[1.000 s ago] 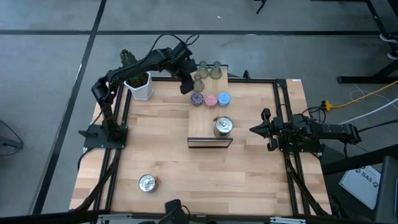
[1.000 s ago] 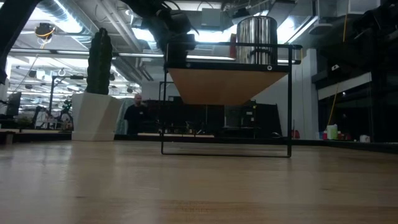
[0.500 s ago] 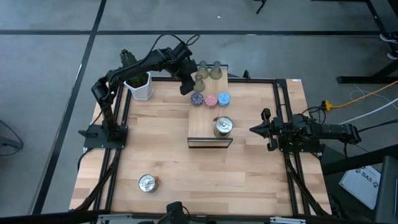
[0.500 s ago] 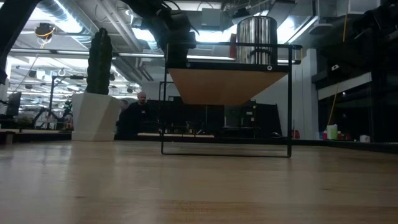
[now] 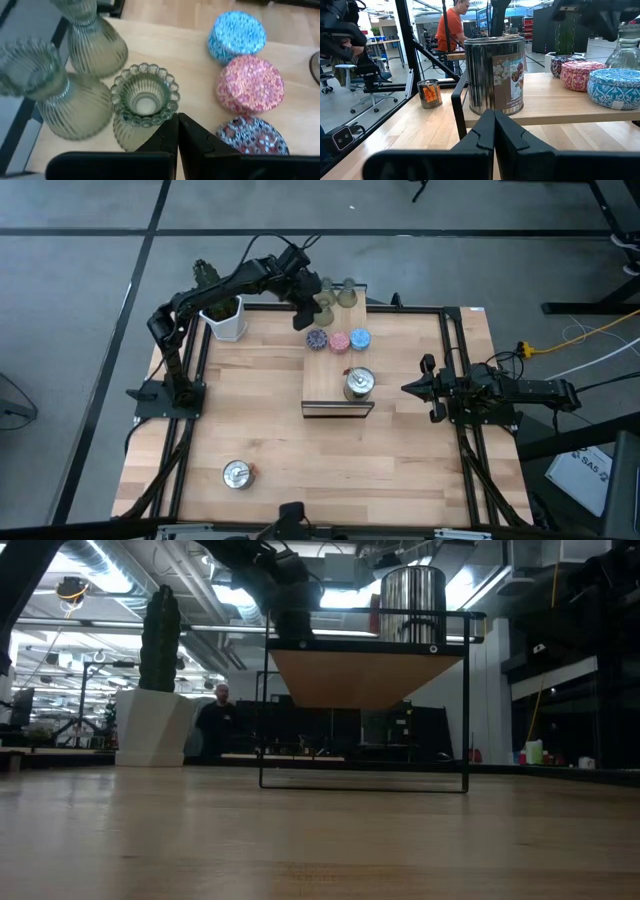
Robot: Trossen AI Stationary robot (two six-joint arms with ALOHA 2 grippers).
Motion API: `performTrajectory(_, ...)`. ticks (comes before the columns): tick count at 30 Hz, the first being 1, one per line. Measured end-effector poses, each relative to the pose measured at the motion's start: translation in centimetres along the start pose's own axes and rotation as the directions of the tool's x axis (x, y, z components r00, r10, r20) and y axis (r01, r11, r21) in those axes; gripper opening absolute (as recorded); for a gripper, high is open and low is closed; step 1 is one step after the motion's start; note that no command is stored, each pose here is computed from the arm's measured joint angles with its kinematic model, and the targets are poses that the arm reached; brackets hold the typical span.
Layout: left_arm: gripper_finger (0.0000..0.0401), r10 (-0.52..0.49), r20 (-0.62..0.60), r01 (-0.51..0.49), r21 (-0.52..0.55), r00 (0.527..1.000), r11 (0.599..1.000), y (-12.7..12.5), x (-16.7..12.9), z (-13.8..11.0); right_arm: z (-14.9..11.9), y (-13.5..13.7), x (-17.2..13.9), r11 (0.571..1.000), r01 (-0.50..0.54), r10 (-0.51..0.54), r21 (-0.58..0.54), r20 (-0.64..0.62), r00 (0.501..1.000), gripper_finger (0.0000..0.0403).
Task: Pick & Place candle stick holders
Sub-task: Put the transparent candle holder on the shelf
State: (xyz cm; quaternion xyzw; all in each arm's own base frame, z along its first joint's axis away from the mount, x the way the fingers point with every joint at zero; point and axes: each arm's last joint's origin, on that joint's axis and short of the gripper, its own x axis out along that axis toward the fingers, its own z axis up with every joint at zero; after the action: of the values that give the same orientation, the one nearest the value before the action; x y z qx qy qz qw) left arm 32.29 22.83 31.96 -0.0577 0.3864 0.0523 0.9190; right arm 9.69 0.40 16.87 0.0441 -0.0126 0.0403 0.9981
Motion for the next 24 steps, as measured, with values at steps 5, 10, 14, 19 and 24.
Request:
performTrajectory(5, 0.0002, 0.004, 0.022, -0.005, 0.01, 1.0, 1.0, 0.2, 0.5, 0.2, 0.0, 0.0, 0.0, 1.0, 0.0, 0.0, 0.0, 0.0, 1.0, 0.0005)
performTrajectory(10, 0.0002, 0.011, 0.047, -0.012, 0.014, 0.999, 1.0, 0.5, 1.0, 0.4, 0.0, 0.0, 0.0, 1.0, 0.0, 0.0, 0.0, 0.0, 1.0, 0.0005)
performTrajectory(14, 0.0002, -0.003, 0.077, 0.001, 0.024, 0.997, 1.0, 0.5, 1.0, 0.7, 0.0, 0.0, 0.0, 1.0, 0.0, 0.0, 0.0, 0.0, 1.0, 0.0005)
performTrajectory(19, 0.0002, -0.024, 0.116, 0.019, 0.039, 0.993, 0.999, 0.5, 1.0, 1.0, 0.0, 0.0, 0.0, 1.0, 0.0, 0.0, 0.0, 0.0, 1.0, 0.0005)
performTrajectory(24, 0.0001, -0.026, 0.108, 0.024, 0.026, 0.994, 0.999, 0.6, 1.2, 0.9, 0.0, 0.0, 0.0, 1.0, 0.0, 0.0, 0.0, 0.0, 1.0, 0.0005)
